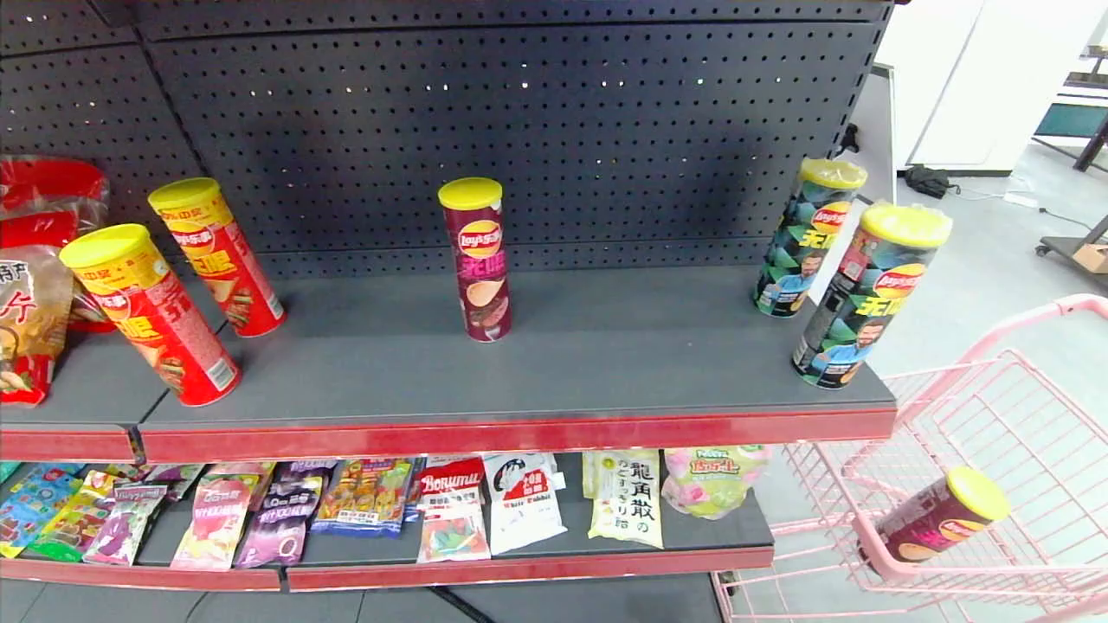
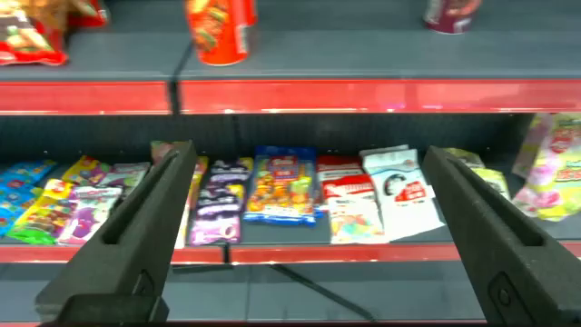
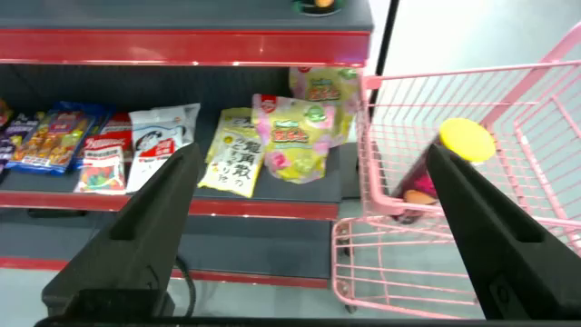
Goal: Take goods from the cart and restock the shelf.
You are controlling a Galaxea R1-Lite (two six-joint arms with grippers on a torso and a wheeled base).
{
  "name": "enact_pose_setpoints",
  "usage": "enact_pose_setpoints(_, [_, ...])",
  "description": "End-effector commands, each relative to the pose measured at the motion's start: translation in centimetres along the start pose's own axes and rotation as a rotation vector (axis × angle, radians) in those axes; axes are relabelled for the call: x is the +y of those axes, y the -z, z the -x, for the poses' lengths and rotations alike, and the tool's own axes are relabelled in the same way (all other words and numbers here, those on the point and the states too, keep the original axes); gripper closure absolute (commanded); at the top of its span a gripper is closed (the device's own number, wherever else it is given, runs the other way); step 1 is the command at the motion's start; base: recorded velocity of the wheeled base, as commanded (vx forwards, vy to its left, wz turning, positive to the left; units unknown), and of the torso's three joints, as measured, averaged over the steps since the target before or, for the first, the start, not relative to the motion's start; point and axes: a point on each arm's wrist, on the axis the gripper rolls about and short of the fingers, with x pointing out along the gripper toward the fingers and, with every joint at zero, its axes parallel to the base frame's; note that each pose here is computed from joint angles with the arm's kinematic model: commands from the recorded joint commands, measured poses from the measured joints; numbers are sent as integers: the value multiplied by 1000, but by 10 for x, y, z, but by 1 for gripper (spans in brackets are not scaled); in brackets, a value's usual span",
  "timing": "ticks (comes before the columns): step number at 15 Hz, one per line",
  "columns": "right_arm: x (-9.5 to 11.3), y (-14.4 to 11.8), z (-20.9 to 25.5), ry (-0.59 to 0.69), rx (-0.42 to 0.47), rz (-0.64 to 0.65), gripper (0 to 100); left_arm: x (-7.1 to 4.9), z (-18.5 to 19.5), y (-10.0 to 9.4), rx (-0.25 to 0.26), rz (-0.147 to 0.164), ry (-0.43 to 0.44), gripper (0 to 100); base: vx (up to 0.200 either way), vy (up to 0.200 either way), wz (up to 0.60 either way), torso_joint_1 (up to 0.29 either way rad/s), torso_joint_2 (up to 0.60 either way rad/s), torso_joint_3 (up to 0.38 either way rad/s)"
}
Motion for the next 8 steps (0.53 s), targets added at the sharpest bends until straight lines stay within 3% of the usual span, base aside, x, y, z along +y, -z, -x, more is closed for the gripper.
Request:
enact_pose_setpoints(1, [0, 0, 0, -1, 2, 0, 0, 0, 0, 0, 0, 0, -2, 0, 0, -200, 0, 2, 2, 2])
enact_pose_setpoints(3, [0, 0, 0, -1, 2, 0, 0, 0, 0, 0, 0, 0, -2, 0, 0, -200, 0, 2, 0, 5])
enact_pose_setpoints(6, [0, 0, 0, 1, 2, 0, 0, 0, 0, 0, 2, 0, -2, 0, 0, 0, 0, 0, 0, 0])
enact_pose_setpoints(8, [0, 0, 0, 1, 2, 0, 0, 0, 0, 0, 2, 0, -2, 0, 0, 0, -600, 2, 2, 2])
